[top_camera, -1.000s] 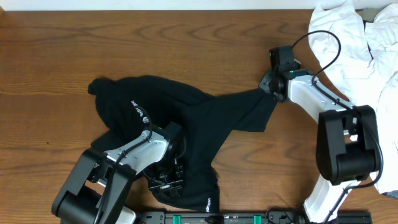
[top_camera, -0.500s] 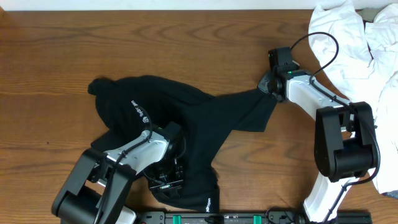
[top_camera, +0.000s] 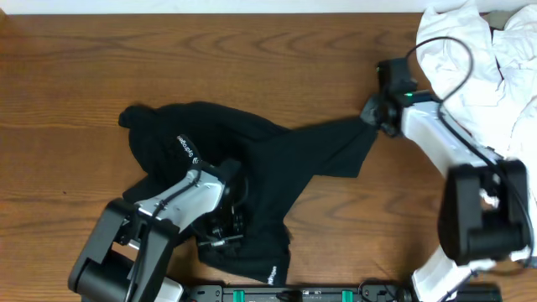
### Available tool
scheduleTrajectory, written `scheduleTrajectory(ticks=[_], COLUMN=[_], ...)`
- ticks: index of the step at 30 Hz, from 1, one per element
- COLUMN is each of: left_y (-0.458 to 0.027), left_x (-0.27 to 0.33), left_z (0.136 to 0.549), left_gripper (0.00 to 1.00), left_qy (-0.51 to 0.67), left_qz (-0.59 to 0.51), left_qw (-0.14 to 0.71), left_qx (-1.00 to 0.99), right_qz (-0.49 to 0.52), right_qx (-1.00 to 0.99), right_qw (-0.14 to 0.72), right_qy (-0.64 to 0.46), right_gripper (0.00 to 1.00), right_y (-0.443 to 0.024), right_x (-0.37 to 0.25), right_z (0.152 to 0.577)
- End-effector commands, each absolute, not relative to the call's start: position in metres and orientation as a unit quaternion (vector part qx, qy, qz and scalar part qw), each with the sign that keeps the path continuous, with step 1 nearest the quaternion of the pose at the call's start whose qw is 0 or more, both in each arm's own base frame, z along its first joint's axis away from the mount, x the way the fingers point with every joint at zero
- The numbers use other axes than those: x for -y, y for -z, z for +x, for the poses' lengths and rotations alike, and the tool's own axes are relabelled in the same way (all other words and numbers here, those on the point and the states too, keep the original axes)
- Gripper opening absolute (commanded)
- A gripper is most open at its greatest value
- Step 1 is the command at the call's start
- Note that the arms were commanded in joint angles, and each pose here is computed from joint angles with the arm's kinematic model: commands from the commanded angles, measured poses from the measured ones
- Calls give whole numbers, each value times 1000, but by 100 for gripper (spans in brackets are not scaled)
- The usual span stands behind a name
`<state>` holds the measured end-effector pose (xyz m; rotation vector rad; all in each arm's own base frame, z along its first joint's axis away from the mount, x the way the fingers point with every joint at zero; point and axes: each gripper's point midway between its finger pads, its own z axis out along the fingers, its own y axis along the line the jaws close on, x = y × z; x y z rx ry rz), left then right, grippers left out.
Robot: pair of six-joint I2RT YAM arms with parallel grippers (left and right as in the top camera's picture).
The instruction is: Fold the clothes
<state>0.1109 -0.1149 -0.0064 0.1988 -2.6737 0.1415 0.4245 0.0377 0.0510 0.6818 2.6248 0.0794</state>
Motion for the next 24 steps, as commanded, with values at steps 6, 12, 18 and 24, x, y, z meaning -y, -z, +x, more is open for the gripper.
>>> scheduleTrajectory(ticks=[6, 12, 18, 24], left_y=[-10, -33, -61, -82], left_x=[88, 75, 89, 103], left_z=[194, 235, 221, 158], left_gripper=[36, 35, 36, 40], left_qy=[-57, -78, -121, -108], left_qz=[82, 114, 117, 107], left_qw=[115, 65, 92, 187], left_qx=[988, 988, 981, 971], right_qz=[196, 181, 152, 153], right_qx=[-943, -952, -961, -961], right_qw=[270, 247, 230, 230], right_qy=[2, 21, 31, 31], right_gripper=[1, 1, 1, 1], right_y=[-133, -141, -136, -136], right_x=[11, 26, 27, 27], right_z=[404, 380, 373, 373])
